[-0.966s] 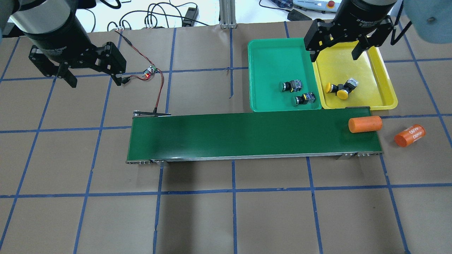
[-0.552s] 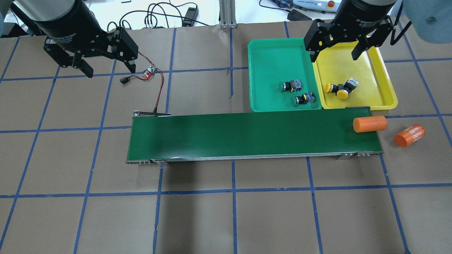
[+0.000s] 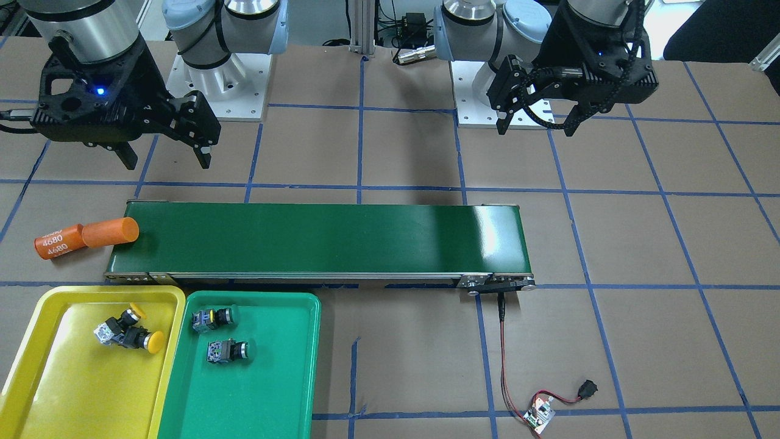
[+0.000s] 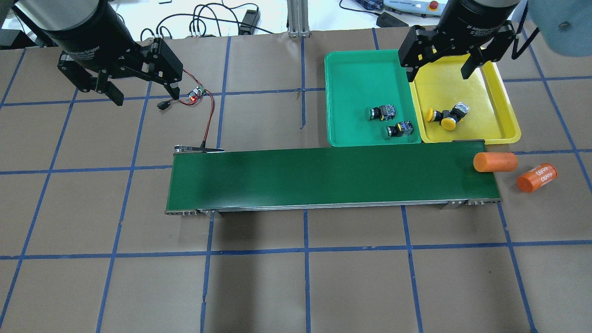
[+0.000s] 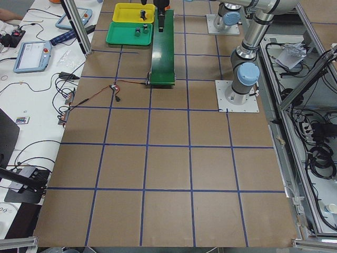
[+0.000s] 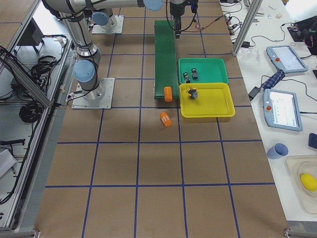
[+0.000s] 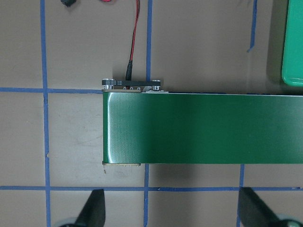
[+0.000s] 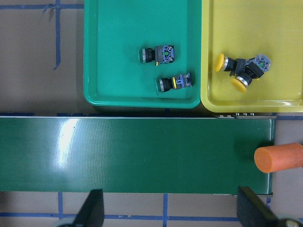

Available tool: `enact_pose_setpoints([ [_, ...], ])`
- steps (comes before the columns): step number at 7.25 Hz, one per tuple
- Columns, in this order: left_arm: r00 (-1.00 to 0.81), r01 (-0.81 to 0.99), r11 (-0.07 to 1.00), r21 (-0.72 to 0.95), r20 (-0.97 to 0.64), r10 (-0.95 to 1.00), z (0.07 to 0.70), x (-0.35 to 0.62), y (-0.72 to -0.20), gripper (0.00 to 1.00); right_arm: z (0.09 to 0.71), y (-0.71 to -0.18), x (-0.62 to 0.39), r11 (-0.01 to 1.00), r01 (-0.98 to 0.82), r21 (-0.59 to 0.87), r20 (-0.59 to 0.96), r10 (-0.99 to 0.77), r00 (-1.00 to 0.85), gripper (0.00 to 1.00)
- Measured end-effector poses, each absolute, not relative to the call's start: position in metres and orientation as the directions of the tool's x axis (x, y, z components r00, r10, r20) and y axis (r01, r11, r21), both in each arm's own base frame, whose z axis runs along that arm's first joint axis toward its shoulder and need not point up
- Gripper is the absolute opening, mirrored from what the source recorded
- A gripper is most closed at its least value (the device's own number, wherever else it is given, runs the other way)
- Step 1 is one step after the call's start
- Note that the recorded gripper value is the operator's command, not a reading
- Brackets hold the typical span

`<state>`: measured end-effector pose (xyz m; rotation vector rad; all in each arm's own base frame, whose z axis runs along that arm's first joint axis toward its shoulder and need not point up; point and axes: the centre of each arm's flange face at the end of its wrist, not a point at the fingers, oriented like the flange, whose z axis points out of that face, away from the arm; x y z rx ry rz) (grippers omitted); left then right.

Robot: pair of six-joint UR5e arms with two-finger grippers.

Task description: Sort buttons by color to trays

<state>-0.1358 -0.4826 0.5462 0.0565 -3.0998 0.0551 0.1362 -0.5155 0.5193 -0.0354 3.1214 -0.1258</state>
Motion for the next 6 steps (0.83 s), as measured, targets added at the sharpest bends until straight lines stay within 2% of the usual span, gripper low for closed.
enact_pose_setpoints([
  [6,-1.000,0.009,0.999,-0.041,0.007,0.010,0.549,-0.148,-0.479,1.00,0.519,-0.513,0.136,0.998,-0.021,-0.066,-0.019,-0.023,-1.000,1.00],
])
